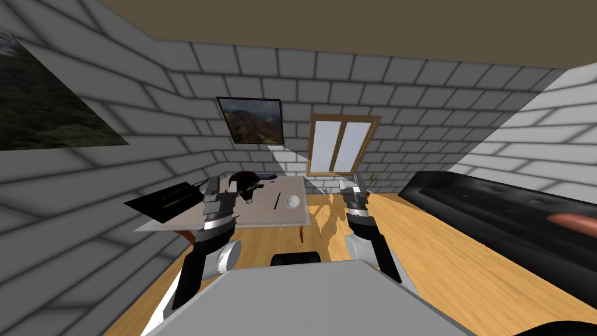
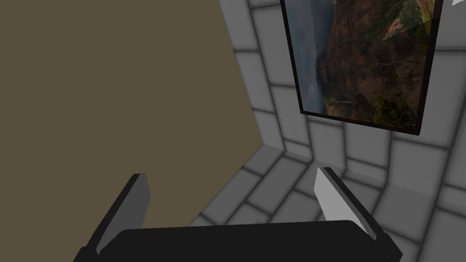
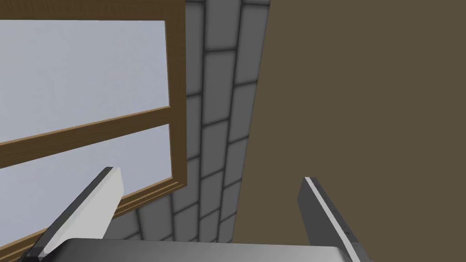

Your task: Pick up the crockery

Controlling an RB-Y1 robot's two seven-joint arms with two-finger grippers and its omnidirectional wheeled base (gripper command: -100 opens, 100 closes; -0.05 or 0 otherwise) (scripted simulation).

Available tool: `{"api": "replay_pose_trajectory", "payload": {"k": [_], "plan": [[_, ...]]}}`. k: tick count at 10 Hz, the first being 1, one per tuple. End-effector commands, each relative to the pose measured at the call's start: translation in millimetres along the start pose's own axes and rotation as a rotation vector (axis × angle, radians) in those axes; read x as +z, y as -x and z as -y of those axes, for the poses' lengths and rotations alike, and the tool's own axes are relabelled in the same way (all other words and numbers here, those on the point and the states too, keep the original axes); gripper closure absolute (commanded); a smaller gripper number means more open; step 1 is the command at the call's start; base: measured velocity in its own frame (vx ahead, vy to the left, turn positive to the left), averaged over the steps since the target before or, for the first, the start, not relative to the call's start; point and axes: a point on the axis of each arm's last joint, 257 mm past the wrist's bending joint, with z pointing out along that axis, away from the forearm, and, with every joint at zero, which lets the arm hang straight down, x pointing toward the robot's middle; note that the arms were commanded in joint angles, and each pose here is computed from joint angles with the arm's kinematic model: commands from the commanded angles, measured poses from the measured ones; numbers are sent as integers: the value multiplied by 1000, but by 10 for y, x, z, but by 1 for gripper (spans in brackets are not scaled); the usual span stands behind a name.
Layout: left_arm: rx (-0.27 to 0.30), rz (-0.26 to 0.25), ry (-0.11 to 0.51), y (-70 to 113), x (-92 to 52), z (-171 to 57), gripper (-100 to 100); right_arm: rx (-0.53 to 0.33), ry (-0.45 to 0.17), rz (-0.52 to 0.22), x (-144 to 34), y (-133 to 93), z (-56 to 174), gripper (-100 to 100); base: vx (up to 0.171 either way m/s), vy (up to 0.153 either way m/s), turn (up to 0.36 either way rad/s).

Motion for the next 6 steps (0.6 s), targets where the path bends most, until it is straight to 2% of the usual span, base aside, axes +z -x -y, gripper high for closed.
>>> {"api": "replay_pose_trajectory", "payload": {"k": [1,6], "plan": [[0,0,0,0,0,0,0,-55,-30,-33,-42,-5,113,-100,-16,33,169],[0,0,0,-1,0,0,0,-272,-157,-119,-277,102,619,-100,-37,84,202]]}}
